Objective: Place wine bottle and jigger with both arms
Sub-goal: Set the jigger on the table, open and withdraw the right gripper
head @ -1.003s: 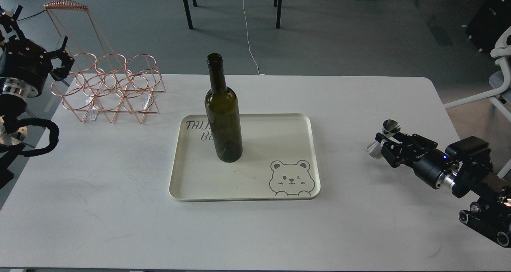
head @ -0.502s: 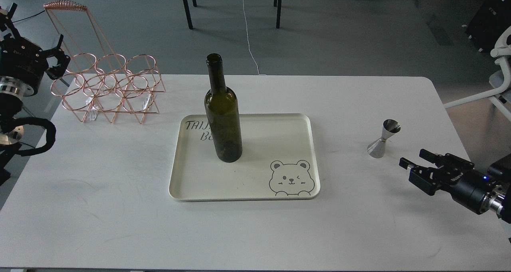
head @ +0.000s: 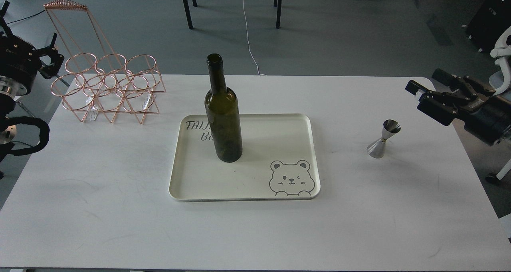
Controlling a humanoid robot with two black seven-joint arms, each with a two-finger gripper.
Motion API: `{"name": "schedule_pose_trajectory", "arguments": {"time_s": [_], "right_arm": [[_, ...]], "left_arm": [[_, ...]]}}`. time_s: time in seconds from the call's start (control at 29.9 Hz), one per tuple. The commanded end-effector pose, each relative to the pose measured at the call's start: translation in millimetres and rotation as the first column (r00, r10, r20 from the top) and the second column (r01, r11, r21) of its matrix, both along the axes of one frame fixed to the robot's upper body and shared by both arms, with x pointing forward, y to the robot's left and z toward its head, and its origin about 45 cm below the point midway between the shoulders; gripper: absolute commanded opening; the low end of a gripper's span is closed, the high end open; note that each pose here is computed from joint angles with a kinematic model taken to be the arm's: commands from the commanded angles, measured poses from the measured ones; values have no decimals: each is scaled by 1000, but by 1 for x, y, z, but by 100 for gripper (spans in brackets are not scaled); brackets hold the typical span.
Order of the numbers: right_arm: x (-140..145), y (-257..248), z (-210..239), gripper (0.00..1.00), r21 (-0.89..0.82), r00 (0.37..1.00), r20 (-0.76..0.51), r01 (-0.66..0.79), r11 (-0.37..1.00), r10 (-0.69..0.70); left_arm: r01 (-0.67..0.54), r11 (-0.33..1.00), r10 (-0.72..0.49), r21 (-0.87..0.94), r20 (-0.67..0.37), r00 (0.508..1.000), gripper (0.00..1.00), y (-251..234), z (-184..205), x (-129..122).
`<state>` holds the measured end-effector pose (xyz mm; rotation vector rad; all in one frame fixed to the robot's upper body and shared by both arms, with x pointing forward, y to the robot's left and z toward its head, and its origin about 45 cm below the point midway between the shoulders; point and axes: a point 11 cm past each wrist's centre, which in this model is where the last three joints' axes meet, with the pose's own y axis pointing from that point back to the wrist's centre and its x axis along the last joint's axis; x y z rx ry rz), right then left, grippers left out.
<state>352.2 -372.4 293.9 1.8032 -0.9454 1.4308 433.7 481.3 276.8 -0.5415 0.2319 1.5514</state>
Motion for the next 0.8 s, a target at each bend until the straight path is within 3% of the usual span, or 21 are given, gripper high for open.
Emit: {"name": "schedule_pose_trajectory", "arguments": {"time_s": [0.0,0.17,0.33,0.57,0.77], "right_arm": [[38,25,32,97,133,997,77,11,991,-21],[81,28,55,97,362,983,88,118,925,-160],[108,19,66,97,611,973,-55,211,763,-225],[125,5,66,97,839,954,-234,294,457,-184],[119,-19,38,97,920,926,-376,377,108,-35]], "left_arm": [[1,1000,-1,10,-4,1000,98,4,1,-2],[23,999,-23,24,-6,1000,98,3,6,-4],[72,996,-74,53,24,997,98,3,35,-12],[171,978,-172,119,-2,985,98,-7,56,-29],[332,897,-331,293,-56,942,98,-39,82,-53]]}}
